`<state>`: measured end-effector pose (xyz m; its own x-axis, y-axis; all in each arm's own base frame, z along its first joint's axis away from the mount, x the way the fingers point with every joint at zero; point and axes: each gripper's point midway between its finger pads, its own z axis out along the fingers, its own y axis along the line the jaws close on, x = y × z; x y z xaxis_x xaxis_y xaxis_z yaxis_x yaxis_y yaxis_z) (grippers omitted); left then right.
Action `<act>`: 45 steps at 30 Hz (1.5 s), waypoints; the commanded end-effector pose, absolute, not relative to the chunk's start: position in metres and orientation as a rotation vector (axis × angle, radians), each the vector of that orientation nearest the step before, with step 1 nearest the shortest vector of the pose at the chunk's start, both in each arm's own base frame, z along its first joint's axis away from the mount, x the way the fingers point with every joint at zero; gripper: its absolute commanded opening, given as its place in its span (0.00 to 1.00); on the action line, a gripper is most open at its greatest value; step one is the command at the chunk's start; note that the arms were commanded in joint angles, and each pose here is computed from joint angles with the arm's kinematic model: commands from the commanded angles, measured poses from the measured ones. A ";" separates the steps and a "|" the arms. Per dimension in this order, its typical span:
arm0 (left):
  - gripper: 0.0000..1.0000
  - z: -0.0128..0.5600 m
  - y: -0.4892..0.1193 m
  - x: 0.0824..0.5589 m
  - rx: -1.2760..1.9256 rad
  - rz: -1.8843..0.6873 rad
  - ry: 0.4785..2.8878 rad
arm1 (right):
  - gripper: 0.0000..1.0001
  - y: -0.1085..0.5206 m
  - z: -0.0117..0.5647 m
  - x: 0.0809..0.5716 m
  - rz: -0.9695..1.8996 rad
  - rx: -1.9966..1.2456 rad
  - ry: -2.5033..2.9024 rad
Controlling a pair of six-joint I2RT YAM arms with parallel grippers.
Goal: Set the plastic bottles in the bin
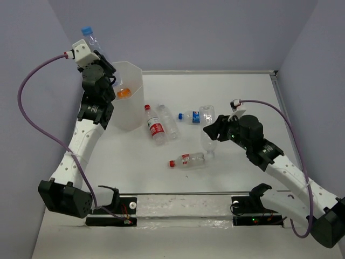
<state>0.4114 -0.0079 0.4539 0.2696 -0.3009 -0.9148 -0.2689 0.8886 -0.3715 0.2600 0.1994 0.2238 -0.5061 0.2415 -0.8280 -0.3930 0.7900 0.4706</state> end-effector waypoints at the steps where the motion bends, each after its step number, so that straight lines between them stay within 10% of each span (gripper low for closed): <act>1: 0.35 0.445 0.005 0.407 -0.586 -0.009 1.231 | 0.33 0.234 0.302 0.270 0.875 -0.196 1.746; 7: 0.84 0.427 0.000 0.401 -0.536 -0.018 1.275 | 0.33 0.290 0.363 0.277 0.936 -0.308 1.616; 11: 0.98 0.437 -0.009 0.387 -0.500 -0.091 1.277 | 0.33 0.314 0.382 0.288 0.943 -0.349 1.574; 28: 0.99 0.450 -0.061 0.247 -0.212 -0.525 1.297 | 0.33 0.432 0.529 0.349 0.980 -0.440 1.183; 41: 0.99 0.440 -0.114 0.184 -0.002 -0.857 1.393 | 0.32 0.535 0.486 0.419 1.003 -0.440 1.037; 45: 0.99 0.447 -0.114 0.172 0.019 -0.863 1.395 | 0.70 0.539 0.487 0.412 1.007 -0.471 1.032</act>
<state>0.2006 -0.1031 0.4220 -0.0641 -0.5173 -0.8534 0.4325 0.7563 -0.4909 0.4403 0.5457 0.4314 0.0549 0.3922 -0.9182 -0.8291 0.5304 0.1770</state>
